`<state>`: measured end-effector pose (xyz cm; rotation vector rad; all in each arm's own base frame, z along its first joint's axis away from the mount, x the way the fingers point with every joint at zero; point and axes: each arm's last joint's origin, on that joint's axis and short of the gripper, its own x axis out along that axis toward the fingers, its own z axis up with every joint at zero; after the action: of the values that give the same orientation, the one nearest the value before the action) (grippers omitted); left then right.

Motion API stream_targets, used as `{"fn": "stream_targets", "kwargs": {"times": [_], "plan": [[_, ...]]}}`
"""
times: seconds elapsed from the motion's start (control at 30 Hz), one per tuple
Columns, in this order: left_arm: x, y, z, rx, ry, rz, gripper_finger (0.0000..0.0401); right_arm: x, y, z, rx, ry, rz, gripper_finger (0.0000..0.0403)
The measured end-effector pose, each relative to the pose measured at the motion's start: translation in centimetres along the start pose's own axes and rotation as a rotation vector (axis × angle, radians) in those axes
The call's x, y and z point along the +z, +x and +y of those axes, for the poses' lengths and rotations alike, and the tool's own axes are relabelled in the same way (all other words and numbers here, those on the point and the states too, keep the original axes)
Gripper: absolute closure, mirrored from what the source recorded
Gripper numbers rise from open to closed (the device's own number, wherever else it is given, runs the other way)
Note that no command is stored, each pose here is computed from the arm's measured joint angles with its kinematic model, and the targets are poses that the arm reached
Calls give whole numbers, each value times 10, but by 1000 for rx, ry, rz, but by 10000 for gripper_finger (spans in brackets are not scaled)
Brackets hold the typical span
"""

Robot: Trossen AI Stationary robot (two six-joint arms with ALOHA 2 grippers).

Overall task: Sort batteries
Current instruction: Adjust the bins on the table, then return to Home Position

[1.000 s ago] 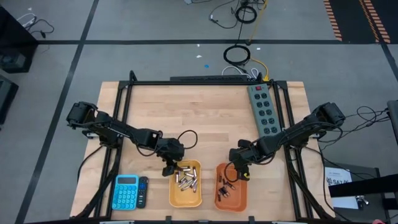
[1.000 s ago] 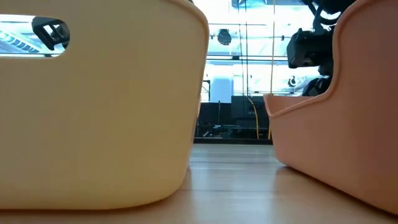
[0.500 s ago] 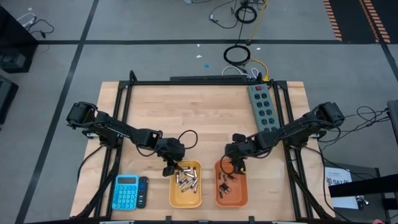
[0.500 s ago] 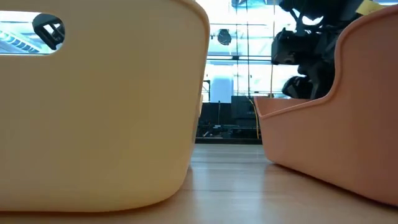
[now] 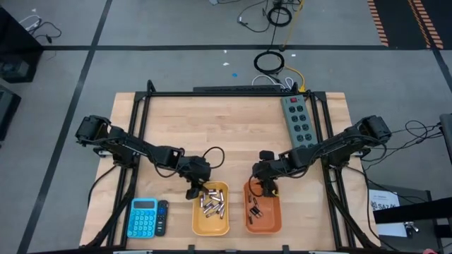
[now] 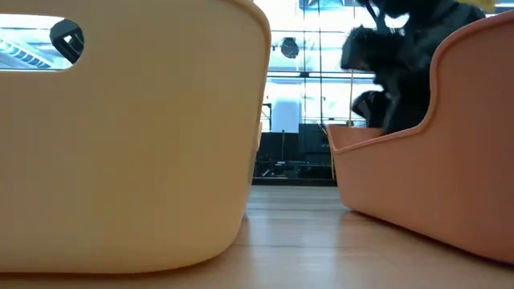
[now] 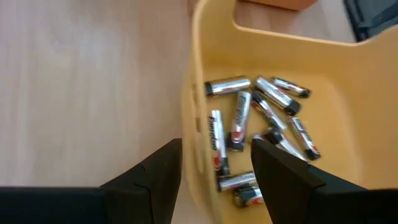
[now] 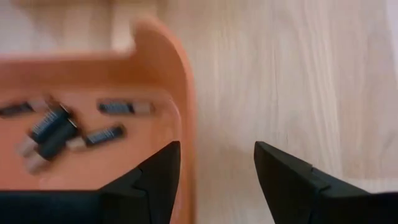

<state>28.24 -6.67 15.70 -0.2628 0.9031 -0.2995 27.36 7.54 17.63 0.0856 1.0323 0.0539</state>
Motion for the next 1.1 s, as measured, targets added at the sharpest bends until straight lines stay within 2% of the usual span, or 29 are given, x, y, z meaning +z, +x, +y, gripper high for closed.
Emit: {"fn": "stream_targets", "kwargs": {"times": [0.2,0.3,0.43,0.63,0.77,0.87,1.0,1.1], "plan": [[2,-1,3,117,65,-6,200,23,-15,16,-4,-103,-88,207],[2,-1,3,116,78,-9,200,30,-23,23,-1,-147,-114,207],[7,-3,-3,62,144,-54,200,33,-37,26,-21,-178,-160,207],[14,-25,-11,59,178,-95,200,29,-65,21,-33,-167,-265,207],[18,-48,-18,66,210,-150,200,26,-78,18,-23,-173,-330,207],[16,-65,-21,136,275,-202,200,19,-85,14,-22,-196,-379,207],[4,-80,-20,233,317,-273,203,-3,-86,-3,-42,-160,-483,207],[-9,-87,-17,229,301,-350,212,-25,-81,-16,-41,-122,-591,210]]}}
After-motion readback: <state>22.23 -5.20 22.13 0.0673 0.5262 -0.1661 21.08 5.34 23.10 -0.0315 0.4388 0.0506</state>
